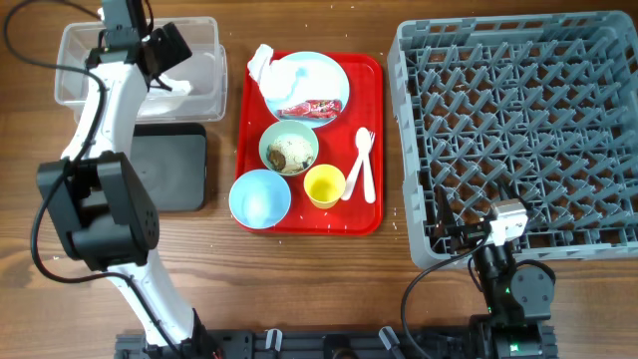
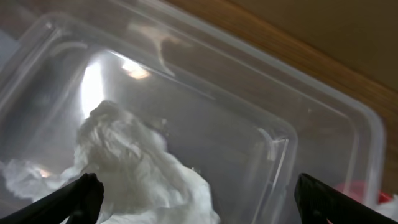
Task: Sort waste into correct bins and load items into the dishwasher rack
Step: 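Grasp the tissue with the left gripper and drop it in the clear bin, then grasp the red wrapper with the left gripper and drop it in the clear bin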
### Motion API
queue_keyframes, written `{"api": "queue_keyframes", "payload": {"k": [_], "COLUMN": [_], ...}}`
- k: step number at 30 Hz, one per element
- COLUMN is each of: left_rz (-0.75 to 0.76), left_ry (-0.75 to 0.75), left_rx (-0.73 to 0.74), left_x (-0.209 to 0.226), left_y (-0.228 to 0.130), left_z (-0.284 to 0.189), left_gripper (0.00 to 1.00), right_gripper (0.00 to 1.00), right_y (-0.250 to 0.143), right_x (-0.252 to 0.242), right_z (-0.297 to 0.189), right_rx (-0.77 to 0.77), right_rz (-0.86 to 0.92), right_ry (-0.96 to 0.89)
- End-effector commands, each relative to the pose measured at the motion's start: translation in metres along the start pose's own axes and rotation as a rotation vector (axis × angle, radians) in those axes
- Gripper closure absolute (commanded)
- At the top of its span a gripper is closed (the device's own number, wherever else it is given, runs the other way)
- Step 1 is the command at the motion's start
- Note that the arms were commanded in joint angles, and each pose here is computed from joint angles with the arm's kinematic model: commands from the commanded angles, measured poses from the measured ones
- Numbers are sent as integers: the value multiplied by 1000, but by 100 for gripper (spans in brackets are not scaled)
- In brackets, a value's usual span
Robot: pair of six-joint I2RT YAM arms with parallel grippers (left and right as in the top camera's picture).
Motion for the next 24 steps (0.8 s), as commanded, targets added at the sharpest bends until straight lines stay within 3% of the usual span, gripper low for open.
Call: {"api": "queue_keyframes", "payload": {"k": [1, 4, 7, 18, 24], "left_rz": [279, 514, 588, 551, 593], "left_ry": [-82, -162, -195, -282, -305], "left_rx": [-106, -127, -102, 46, 146], "left_x": [-66, -137, -177, -205, -218], "left_y": [36, 21, -2, -56, -97], "left_z": [-40, -53, -44, 12, 41], "left_gripper": [0, 0, 0, 9, 28], "right_gripper": [0, 0, 0, 0, 0], "right_y": [3, 3, 3, 3, 3], "right_x": [-2, -2, -2, -2, -2], "right_z": [0, 0, 0, 0, 0], "right_rx": [-15, -15, -15, -15, -15], "right_rz": [12, 12, 12, 12, 12], "right_ry": [-14, -14, -14, -14, -14]}}
Point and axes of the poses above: each gripper's point midway between its finger pads, its own z axis out along the fingers, its own x axis along the line the jaws close on, y = z × x, the point moved 2 cm from there along -z, back along the fingers, and after that the axes turned 14 degrees about z, right-handed, at the moved point
